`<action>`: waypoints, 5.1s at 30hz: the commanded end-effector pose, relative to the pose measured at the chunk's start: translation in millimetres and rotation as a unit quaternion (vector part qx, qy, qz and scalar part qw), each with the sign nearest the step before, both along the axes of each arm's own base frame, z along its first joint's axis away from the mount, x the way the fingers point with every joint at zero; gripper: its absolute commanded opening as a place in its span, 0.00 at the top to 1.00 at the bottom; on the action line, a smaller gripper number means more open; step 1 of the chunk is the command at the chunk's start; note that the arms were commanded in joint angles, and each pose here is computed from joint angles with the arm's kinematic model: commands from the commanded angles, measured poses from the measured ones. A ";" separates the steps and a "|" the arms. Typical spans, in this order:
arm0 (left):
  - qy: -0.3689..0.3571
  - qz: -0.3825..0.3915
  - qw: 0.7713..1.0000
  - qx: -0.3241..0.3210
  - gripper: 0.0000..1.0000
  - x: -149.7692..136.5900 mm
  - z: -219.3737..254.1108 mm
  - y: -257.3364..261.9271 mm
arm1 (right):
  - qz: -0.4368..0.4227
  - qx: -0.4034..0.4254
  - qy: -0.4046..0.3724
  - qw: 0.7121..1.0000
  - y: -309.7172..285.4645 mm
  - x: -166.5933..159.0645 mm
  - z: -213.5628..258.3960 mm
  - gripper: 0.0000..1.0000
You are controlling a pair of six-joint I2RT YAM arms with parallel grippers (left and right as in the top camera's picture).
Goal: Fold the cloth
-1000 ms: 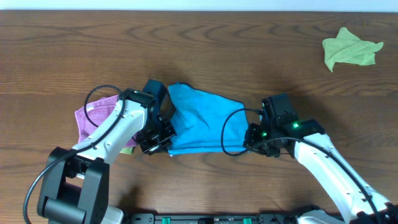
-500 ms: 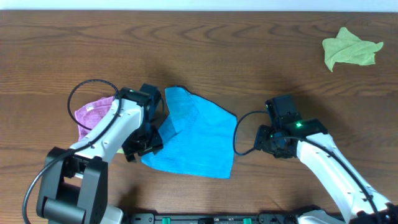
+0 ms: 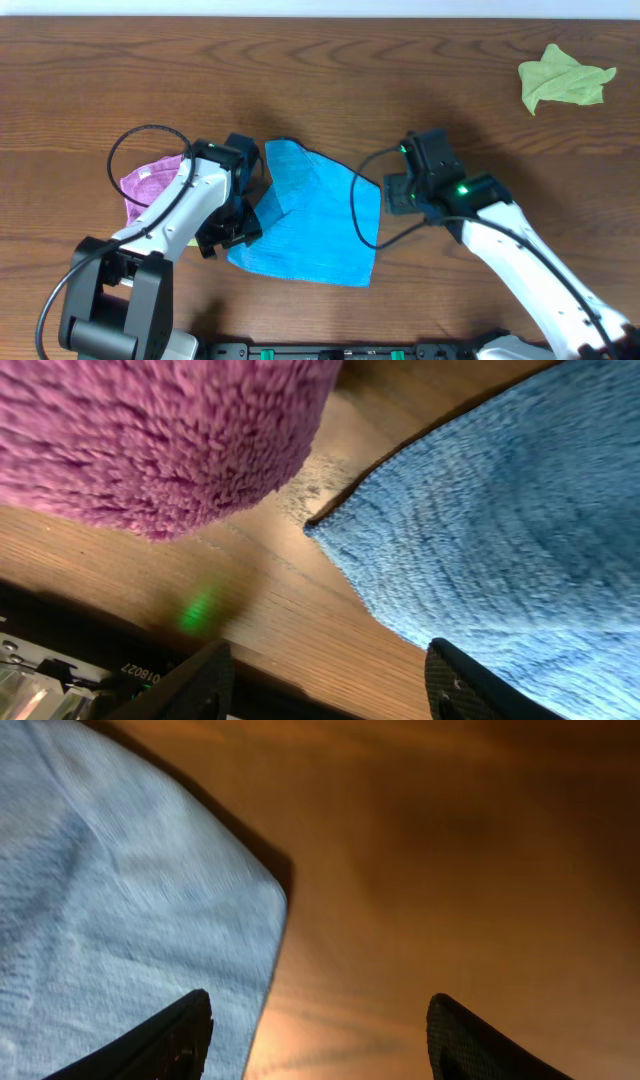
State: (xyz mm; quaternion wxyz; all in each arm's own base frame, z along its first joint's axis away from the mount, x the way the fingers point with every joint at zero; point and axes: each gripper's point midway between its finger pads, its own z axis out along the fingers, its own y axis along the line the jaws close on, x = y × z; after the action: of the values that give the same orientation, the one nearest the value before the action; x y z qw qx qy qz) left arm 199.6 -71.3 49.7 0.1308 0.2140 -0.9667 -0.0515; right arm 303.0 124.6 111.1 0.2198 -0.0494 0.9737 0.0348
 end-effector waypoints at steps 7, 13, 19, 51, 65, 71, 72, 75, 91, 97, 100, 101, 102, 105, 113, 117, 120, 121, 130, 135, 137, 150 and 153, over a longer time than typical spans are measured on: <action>-0.055 -0.012 0.998 -0.023 0.37 35.3 32.9 -11.9 | 0.124 -0.087 0.025 0.988 40.7 30.9 -32.6 0.31; -0.099 -0.020 0.994 -0.038 0.37 60.5 53.7 -19.1 | 0.197 -0.128 0.036 0.971 75.5 27.8 -49.8 0.31; -0.130 -0.006 0.989 -0.066 0.37 80.5 64.2 -17.1 | 0.251 -0.175 0.032 0.952 94.7 16.9 -61.4 0.32; -0.172 0.045 0.961 -0.210 0.40 102.2 85.5 23.0 | 0.282 -0.203 0.048 0.936 113.0 18.3 -120.1 0.49; -0.172 0.043 0.961 -0.210 0.39 102.4 85.5 23.1 | 0.225 -0.291 0.017 0.929 84.1 37.0 -101.0 0.99; -0.173 0.041 0.961 -0.210 0.39 102.4 85.5 23.1 | 0.203 -0.303 -0.007 0.931 84.5 49.2 -83.0 0.99; -0.173 0.040 0.961 -0.211 0.39 102.4 85.5 23.1 | 0.199 -0.306 -0.014 0.931 84.6 52.1 -78.6 0.99; -0.173 0.040 0.961 -0.211 0.39 102.4 85.5 23.1 | 0.190 -0.309 -0.026 0.931 85.0 58.3 -69.6 0.99; -0.174 0.037 0.961 -0.210 0.39 102.5 85.4 23.3 | 0.105 -0.325 -0.016 0.940 47.6 66.5 -63.2 0.85; -0.173 0.036 0.961 -0.211 0.38 102.4 85.4 23.3 | 0.101 -0.320 -0.023 0.942 49.2 70.0 -61.7 0.69; -0.173 0.036 0.961 -0.211 0.38 102.3 85.4 23.3 | 0.095 -0.316 -0.028 0.944 48.0 74.0 -61.2 0.76; -0.173 0.036 0.961 -0.211 0.38 102.3 85.4 23.3 | 0.093 -0.315 -0.029 0.944 46.8 75.4 -61.0 0.76; -0.173 0.036 0.961 -0.211 0.38 102.3 85.4 23.3 | 0.090 -0.314 -0.029 0.945 45.5 76.4 -61.0 0.77; -0.173 0.036 0.961 -0.211 0.39 102.3 85.4 23.3 | 0.080 -0.311 -0.029 0.947 39.5 81.0 -60.9 0.85; -0.172 0.036 0.962 -0.211 0.38 101.6 85.4 23.2 | 0.064 -0.259 -0.006 0.964 30.6 89.3 -70.3 0.83; -0.172 0.036 0.962 -0.211 0.38 101.6 85.4 23.2 | 0.070 -0.258 -0.011 0.964 35.4 85.6 -61.8 0.66; -0.172 0.036 0.962 -0.210 0.38 101.8 85.4 23.3 | 0.076 -0.242 -0.042 0.966 49.7 86.4 -39.5 0.58; -0.172 0.036 0.962 -0.211 0.38 101.8 85.4 23.2 | 0.078 -0.237 -0.051 0.967 53.4 86.8 -33.3 0.55; -0.172 0.037 0.962 -0.211 0.39 101.6 85.4 23.2 | 0.085 -0.195 -0.055 0.976 64.4 87.6 -27.0 0.55; -0.172 0.037 0.962 -0.211 0.39 101.7 85.4 23.2 | 0.090 -0.172 -0.037 0.980 66.2 86.7 -36.1 0.56; -0.172 0.037 0.962 -0.211 0.39 101.7 85.4 23.2 | 0.089 -0.177 -0.028 0.980 63.9 86.8 -44.4 0.57; -0.172 0.037 0.962 -0.211 0.39 101.7 85.4 23.2 | 0.096 -0.188 0.005 0.977 62.0 82.7 -72.7 0.57; -0.172 0.036 0.962 -0.211 0.39 101.7 85.4 23.2 | 0.088 -0.189 0.009 0.978 54.9 84.5 -74.7 0.57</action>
State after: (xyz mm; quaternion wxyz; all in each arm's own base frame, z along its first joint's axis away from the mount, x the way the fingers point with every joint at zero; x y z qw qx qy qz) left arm 298.0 -48.7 124.9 0.0239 0.2323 -0.9534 0.1911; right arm 381.6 187.9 38.0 0.1953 -0.1883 0.9541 -0.1268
